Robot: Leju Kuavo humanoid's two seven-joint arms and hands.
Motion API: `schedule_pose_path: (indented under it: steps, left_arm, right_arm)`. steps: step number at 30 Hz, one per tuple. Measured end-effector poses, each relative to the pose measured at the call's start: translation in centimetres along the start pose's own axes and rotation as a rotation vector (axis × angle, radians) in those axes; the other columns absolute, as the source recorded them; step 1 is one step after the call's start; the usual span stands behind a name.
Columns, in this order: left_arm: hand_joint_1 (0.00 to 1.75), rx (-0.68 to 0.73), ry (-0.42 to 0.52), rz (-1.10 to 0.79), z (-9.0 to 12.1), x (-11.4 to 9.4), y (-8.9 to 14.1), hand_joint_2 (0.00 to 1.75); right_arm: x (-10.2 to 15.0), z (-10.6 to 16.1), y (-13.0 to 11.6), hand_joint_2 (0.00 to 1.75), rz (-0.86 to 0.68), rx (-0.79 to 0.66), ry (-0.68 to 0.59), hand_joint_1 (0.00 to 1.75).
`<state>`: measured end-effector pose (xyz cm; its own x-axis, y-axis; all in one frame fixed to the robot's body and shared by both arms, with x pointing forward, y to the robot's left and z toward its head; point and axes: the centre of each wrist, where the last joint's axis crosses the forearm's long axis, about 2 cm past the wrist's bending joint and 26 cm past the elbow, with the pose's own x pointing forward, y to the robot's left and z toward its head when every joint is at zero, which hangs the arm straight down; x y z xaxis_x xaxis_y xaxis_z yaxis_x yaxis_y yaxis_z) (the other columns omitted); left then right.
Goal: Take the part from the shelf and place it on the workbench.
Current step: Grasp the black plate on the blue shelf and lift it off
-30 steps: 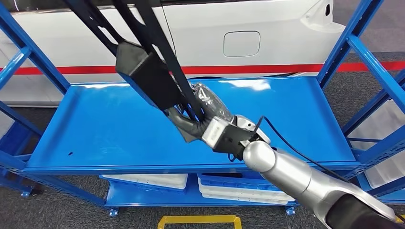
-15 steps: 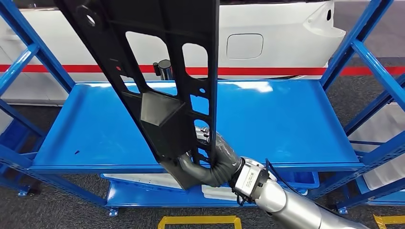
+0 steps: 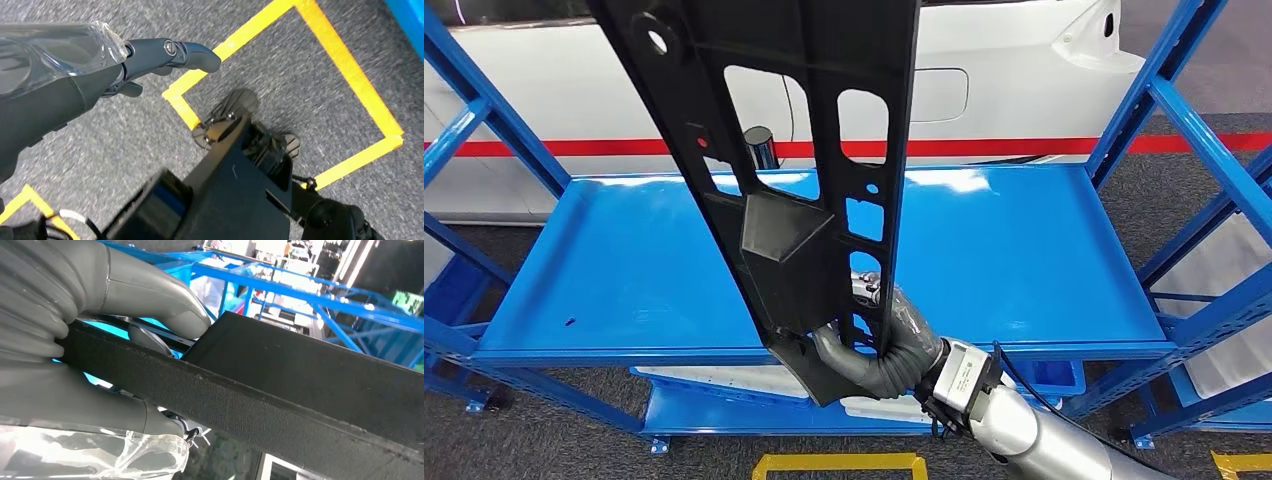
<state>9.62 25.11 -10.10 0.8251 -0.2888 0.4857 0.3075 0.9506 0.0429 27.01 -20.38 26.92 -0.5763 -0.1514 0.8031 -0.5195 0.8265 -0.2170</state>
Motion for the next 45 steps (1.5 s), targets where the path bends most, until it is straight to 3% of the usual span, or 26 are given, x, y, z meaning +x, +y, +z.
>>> schedule_pose_path:
  steps: [15, 45]
  left_arm:
    - [0.00, -0.004, 0.058, 0.018, 0.2, -0.6, -0.3, 1.75]
    - [0.00, -0.024, 0.085, 0.044, 0.4, -1.1, -0.8, 1.75]
  right_arm:
    - [0.1, 0.8, -0.8, 1.75, -0.069, -0.111, 0.001, 1.75]
    - [0.5, 1.1, -0.9, 1.75, -0.052, -0.163, -0.020, 1.75]
